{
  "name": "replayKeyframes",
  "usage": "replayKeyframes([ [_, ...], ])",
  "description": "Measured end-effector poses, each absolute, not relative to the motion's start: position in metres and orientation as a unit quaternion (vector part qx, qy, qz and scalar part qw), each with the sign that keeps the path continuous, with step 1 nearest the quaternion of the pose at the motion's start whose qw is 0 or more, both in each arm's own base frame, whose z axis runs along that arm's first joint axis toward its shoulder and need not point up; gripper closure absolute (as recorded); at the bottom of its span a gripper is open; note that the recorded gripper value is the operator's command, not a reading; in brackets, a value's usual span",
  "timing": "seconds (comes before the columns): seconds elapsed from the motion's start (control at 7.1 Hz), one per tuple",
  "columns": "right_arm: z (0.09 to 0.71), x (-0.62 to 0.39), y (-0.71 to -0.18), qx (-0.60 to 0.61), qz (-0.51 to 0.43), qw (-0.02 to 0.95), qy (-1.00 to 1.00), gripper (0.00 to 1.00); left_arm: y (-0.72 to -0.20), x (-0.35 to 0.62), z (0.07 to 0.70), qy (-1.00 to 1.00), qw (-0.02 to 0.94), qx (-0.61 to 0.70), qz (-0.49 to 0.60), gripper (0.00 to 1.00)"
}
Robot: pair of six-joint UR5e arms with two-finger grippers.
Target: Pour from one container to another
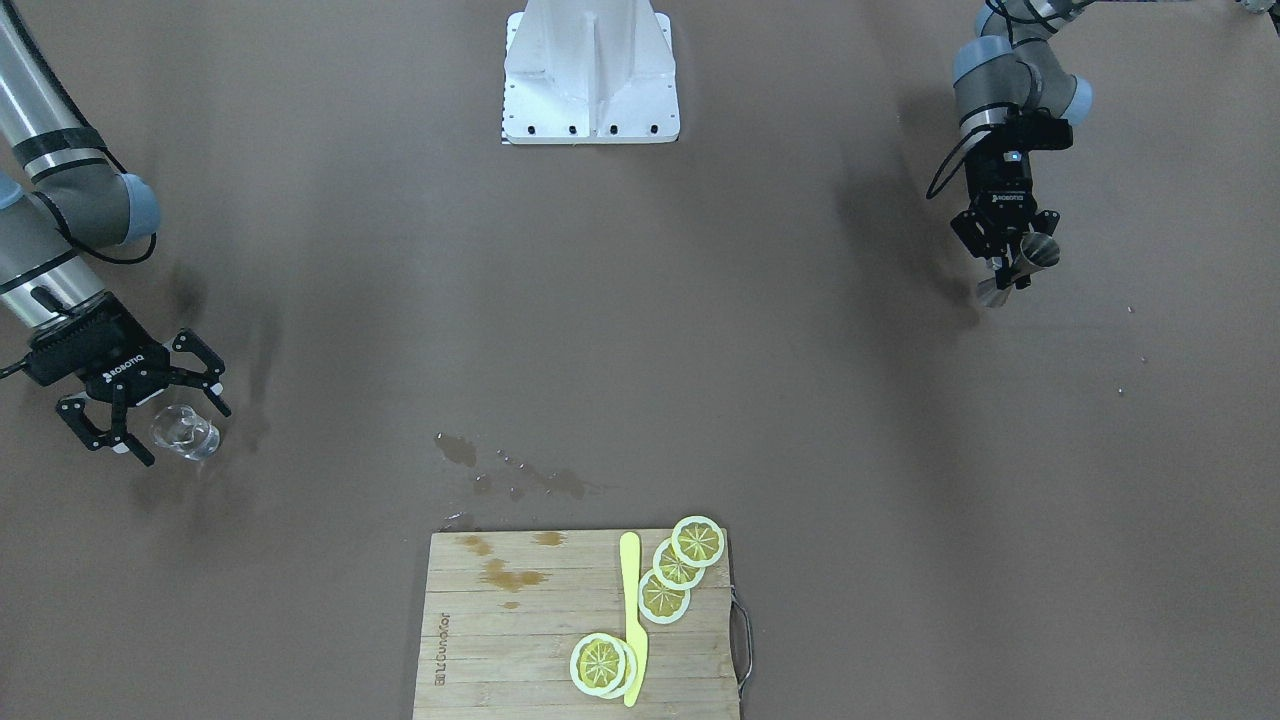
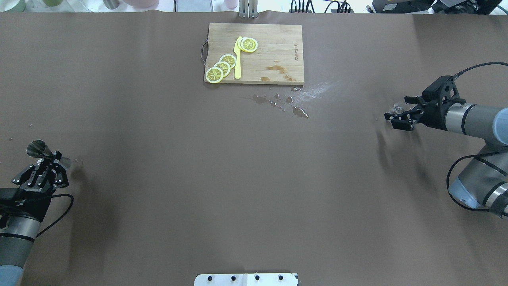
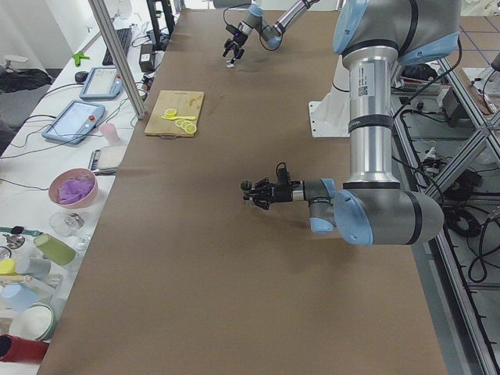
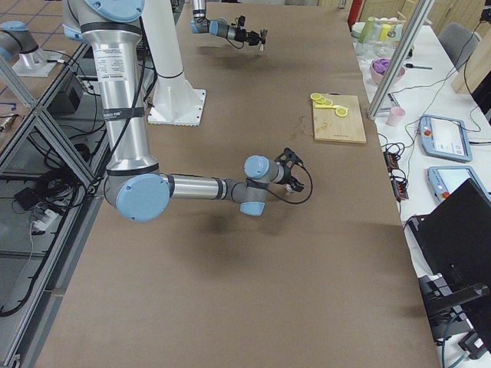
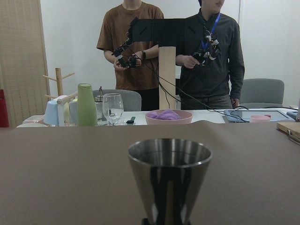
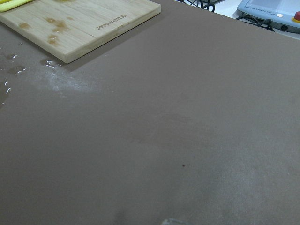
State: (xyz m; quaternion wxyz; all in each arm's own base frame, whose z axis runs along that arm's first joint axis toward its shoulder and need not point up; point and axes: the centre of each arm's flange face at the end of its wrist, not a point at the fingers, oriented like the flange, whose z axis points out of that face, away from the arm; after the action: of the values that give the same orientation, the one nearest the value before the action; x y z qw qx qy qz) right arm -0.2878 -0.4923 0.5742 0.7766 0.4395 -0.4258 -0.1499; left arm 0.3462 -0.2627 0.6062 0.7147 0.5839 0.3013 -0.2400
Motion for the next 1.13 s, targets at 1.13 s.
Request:
replayKeyframes([
  [1.13,0.646,-0.097,-0.462,0.344,-0.083,0.831,-0.429,0.0,-0.261,0.358,0.612,0.311,0.713,0.577,-0.248,0.94],
])
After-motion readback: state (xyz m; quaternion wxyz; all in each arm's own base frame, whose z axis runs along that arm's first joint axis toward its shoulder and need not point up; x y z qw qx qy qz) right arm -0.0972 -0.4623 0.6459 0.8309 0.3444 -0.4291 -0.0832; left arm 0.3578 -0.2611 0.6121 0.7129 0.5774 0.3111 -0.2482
